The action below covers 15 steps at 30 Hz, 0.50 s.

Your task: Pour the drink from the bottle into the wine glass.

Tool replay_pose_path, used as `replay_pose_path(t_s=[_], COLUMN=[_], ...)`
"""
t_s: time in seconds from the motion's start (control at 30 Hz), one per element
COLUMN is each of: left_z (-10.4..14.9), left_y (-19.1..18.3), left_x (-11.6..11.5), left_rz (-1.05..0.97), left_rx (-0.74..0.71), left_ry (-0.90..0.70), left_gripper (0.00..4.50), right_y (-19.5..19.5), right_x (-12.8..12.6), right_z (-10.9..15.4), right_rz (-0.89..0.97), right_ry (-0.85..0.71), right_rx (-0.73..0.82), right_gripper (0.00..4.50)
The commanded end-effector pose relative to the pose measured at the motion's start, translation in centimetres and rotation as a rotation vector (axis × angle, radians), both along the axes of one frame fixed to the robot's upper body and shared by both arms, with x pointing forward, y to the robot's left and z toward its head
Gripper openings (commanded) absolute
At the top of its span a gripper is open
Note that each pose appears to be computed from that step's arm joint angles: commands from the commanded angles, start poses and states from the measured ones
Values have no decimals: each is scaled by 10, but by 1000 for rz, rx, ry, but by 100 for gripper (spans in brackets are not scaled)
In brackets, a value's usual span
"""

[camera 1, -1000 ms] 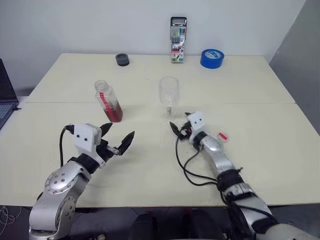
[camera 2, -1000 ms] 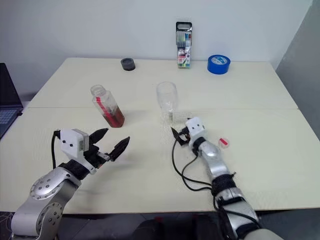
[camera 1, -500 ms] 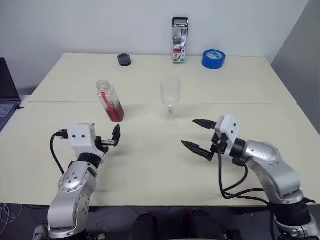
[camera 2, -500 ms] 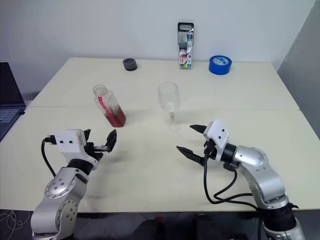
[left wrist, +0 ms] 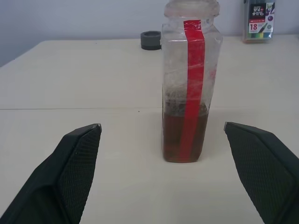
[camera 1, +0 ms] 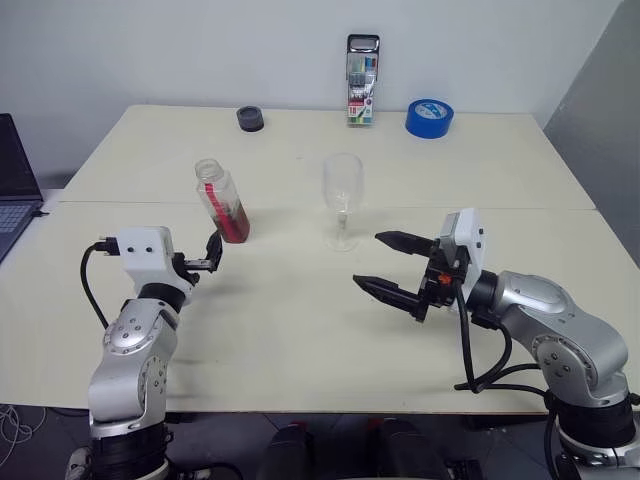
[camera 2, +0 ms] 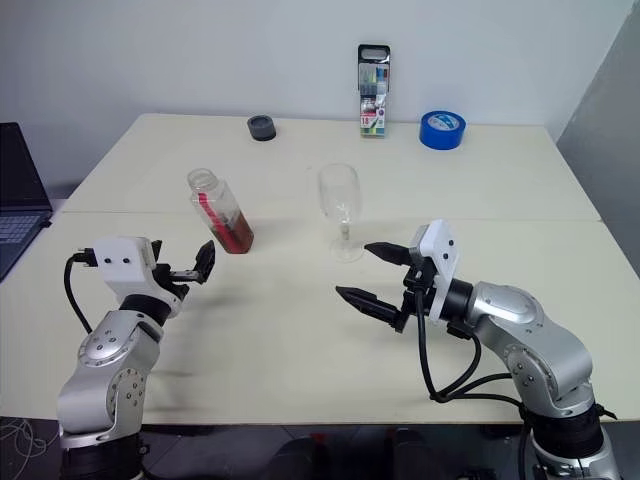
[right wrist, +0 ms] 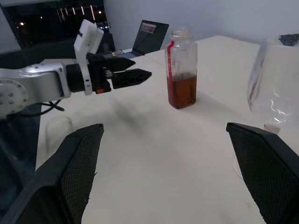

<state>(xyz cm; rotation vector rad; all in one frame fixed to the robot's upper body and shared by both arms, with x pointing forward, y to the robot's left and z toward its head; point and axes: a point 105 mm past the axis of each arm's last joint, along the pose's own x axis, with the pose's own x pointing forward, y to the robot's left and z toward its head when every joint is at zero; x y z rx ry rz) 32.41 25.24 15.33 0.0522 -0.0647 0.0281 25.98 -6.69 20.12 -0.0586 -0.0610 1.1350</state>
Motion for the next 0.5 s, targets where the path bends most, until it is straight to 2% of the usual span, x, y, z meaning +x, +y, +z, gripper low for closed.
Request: replay_pose_path(t_s=[0.03, 0.5], left_z=[14, 17], left_y=[-4, 0], left_x=[7, 29], left_rz=[-43, -89], left_rx=[26, 62], left_ry=[-49, -66], left_gripper=[450, 450], right_y=[-2, -5], right_x=[-7, -9], right_z=[15, 18], right_rz=[4, -20], right_ry=[-65, -74], right_rx=[13, 14], right_gripper=[449, 449])
